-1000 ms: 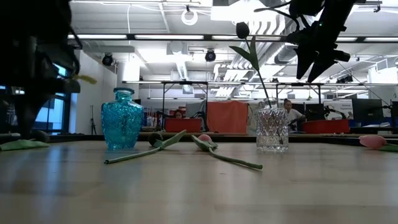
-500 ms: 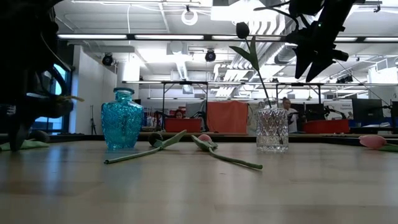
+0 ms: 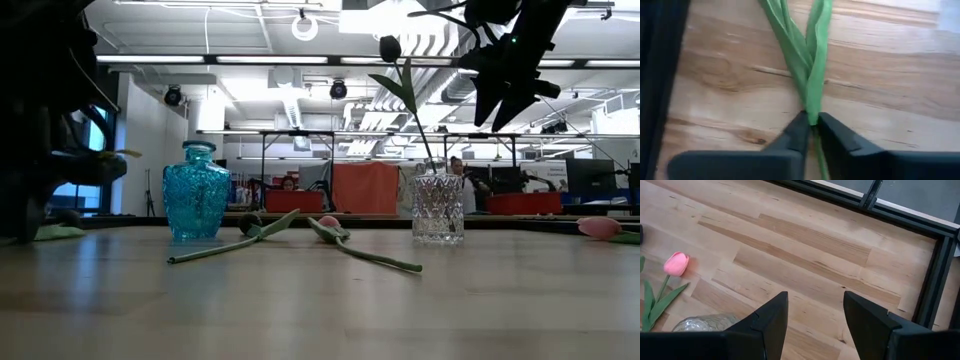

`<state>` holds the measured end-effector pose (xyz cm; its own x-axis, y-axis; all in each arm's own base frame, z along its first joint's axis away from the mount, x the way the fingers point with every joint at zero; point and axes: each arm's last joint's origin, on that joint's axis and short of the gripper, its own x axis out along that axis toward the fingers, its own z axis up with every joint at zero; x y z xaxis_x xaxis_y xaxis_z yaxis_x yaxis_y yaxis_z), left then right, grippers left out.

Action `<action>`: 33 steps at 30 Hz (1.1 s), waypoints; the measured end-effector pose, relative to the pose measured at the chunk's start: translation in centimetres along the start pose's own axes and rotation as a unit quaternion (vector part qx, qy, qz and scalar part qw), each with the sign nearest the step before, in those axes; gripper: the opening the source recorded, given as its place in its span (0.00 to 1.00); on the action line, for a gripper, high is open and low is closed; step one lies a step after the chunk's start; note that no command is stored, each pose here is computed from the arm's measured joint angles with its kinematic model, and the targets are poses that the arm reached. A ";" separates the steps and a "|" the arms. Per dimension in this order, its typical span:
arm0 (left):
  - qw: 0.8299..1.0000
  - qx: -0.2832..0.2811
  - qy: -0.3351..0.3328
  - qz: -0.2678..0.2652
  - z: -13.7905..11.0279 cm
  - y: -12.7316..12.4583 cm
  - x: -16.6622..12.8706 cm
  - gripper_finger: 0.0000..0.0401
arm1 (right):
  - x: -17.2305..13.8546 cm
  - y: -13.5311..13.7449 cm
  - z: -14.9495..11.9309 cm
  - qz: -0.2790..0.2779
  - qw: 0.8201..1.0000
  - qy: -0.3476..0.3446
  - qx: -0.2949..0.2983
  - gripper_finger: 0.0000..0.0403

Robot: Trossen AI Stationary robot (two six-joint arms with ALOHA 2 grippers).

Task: Sort flowers into vase by color
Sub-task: Put the left black flower into the blue vase

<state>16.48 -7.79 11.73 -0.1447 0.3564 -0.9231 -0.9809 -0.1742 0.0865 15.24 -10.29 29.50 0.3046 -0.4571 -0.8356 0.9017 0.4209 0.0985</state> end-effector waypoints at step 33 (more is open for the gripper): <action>0.832 0.010 -0.456 -0.316 13.6 0.0 -17.1 0.00 | 0.0 0.2 0.3 0.010 1.000 -0.017 -0.008 0.46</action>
<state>17.14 -1.38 32.58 0.3714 0.9208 -0.1188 -0.8993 0.3250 -0.2927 15.52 -10.46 29.70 0.3320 -0.4746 -0.8152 0.8904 0.4429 0.1048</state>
